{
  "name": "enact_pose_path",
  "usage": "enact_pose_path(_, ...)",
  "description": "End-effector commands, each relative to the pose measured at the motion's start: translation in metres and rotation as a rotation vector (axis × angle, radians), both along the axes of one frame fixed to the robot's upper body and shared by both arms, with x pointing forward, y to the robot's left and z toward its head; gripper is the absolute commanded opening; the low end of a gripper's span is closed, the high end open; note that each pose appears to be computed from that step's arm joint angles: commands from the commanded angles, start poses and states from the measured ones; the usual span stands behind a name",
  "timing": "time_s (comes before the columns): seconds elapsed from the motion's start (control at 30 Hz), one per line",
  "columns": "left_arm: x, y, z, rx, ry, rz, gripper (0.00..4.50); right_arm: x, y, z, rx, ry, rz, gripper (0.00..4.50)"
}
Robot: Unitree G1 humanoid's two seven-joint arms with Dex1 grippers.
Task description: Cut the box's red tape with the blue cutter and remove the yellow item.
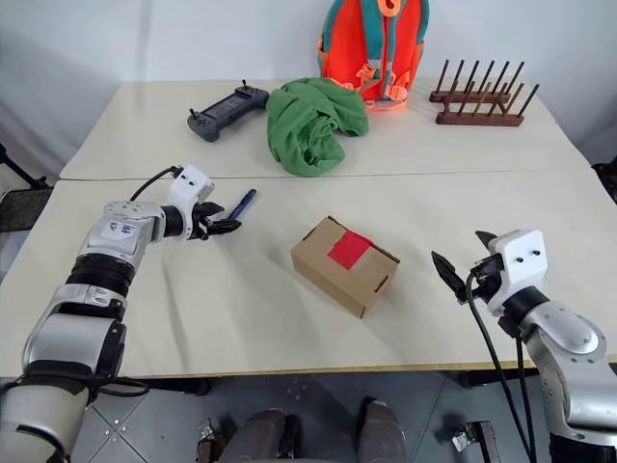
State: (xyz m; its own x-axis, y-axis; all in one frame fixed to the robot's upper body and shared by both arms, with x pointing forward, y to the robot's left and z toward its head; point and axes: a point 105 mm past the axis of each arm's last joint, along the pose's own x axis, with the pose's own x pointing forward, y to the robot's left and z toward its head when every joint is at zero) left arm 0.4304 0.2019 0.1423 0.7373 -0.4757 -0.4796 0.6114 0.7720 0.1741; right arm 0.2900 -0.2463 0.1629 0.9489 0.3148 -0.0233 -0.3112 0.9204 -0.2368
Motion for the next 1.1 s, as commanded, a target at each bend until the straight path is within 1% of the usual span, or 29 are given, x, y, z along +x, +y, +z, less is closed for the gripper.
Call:
enact_pose_path(0.03, -0.006, 0.011, -0.021, 0.035, 0.095, 0.052, 2.72, -0.003, -0.002, 0.017, -0.003, -0.062, -0.013, 4.50)
enact_pose_path(0.1, -0.006, 0.012, -0.022, 0.034, 0.107, 0.065, 2.72, -0.002, -0.003, 0.017, -0.004, -0.063, -0.015, 4.50)
enact_pose_path(0.23, -0.007, 0.016, -0.027, 0.037, 0.116, 0.087, 1.93, -0.001, -0.003, 0.018, -0.010, -0.064, -0.012, 4.50)
enact_pose_path(0.43, -0.009, 0.020, -0.030, 0.039, 0.124, 0.097, 1.93, 0.001, -0.003, 0.020, -0.014, -0.067, -0.008, 4.50)
enact_pose_path(0.53, -0.010, 0.023, -0.031, 0.040, 0.125, 0.106, 1.38, 0.001, -0.002, 0.020, -0.017, -0.069, -0.005, 4.50)
enact_pose_path(0.63, -0.011, 0.025, -0.033, 0.037, 0.128, 0.107, 0.55, 0.001, -0.002, 0.020, -0.019, -0.069, -0.002, 4.50)
enact_pose_path(0.67, -0.012, 0.025, -0.033, 0.036, 0.128, 0.107, 0.41, 0.001, -0.002, 0.021, -0.020, -0.070, -0.001, 4.50)
enact_pose_path(0.9, -0.016, 0.032, -0.028, 0.024, 0.101, 0.108, 0.41, 0.001, -0.001, 0.024, -0.029, -0.075, 0.017, 4.50)
enact_pose_path(1.03, -0.024, 0.034, -0.020, -0.009, 0.059, 0.063, 0.41, -0.001, 0.004, 0.028, -0.036, -0.084, 0.043, 4.50)
enact_pose_path(1.1, -0.031, 0.036, -0.012, -0.023, 0.009, 0.017, 0.41, -0.001, 0.009, 0.032, -0.043, -0.091, 0.076, 4.50)
